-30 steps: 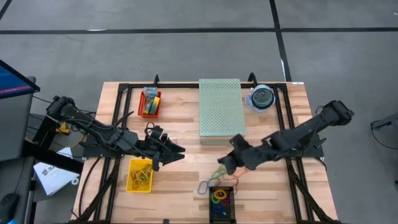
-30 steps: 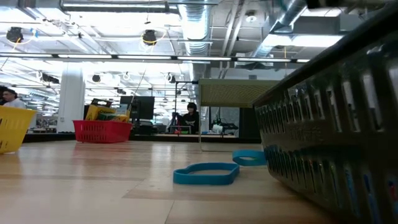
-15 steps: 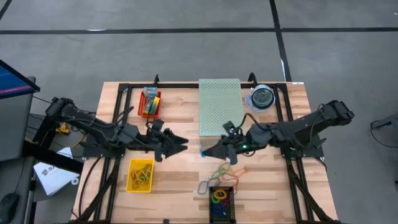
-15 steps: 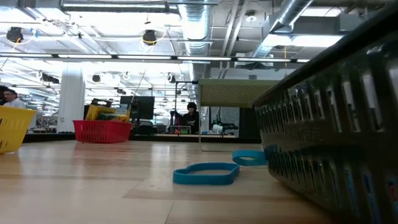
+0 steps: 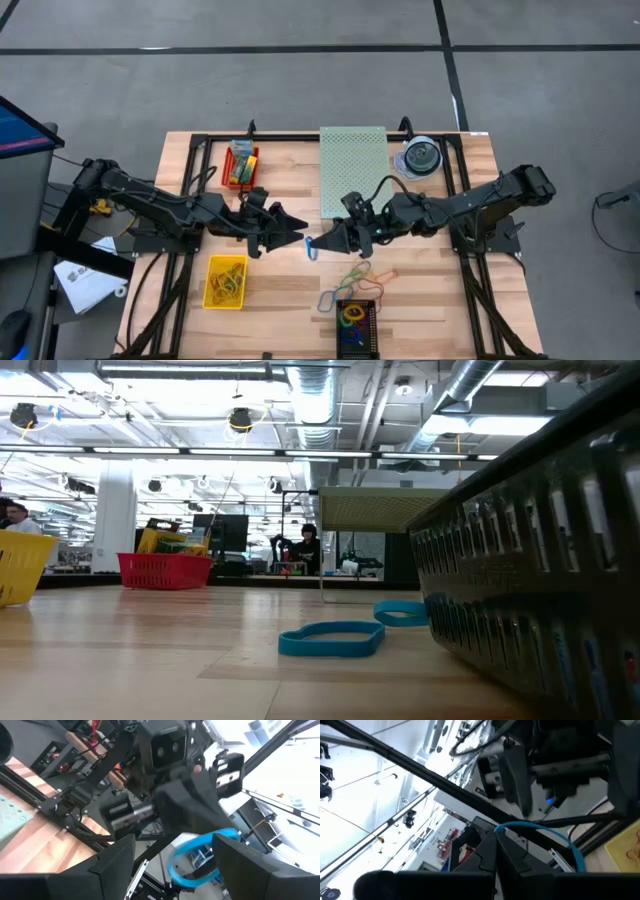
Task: Pick & Place Office Desk Supplies
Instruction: Put the blue rubber band into the yellow bin
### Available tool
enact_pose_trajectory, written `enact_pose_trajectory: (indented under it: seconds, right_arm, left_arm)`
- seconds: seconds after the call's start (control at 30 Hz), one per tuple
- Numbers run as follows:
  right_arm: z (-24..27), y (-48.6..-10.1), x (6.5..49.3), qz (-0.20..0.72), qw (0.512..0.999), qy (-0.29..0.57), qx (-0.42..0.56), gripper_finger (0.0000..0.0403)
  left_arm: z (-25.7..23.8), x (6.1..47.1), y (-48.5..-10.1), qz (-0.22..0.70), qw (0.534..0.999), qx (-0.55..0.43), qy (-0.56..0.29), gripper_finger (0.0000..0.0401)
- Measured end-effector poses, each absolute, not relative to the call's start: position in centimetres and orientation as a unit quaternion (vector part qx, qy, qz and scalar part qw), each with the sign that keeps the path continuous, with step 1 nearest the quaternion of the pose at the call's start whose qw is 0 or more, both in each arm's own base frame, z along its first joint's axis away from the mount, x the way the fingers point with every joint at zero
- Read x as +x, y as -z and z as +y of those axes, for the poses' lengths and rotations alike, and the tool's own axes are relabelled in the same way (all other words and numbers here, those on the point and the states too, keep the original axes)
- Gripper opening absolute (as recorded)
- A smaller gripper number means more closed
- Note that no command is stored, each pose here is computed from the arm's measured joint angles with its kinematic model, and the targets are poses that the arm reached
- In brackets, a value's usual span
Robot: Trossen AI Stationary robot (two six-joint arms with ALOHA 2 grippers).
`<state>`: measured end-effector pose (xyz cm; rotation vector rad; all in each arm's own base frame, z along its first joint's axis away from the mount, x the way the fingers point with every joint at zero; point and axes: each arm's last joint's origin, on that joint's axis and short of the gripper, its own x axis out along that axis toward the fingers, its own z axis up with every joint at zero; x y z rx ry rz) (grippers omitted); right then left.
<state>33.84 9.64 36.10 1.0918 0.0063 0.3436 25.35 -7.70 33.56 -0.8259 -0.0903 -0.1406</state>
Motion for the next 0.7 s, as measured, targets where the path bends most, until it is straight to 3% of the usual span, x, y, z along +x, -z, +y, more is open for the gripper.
enact_pose_trajectory:
  seconds: [0.43, 0.7]
  right_arm:
    - [8.8, -36.4, 33.9, -0.009, 0.845, -0.162, 0.51, 0.0]
    - [8.8, -36.4, 33.9, -0.01, 0.845, -0.162, 0.509, 0.0]
  left_arm:
    - [-8.3, 26.5, -33.1, -0.056, 0.906, -0.403, 0.116, 0.0254]
    - [-8.3, 26.4, -33.2, -0.057, 0.907, -0.401, 0.116, 0.0167]
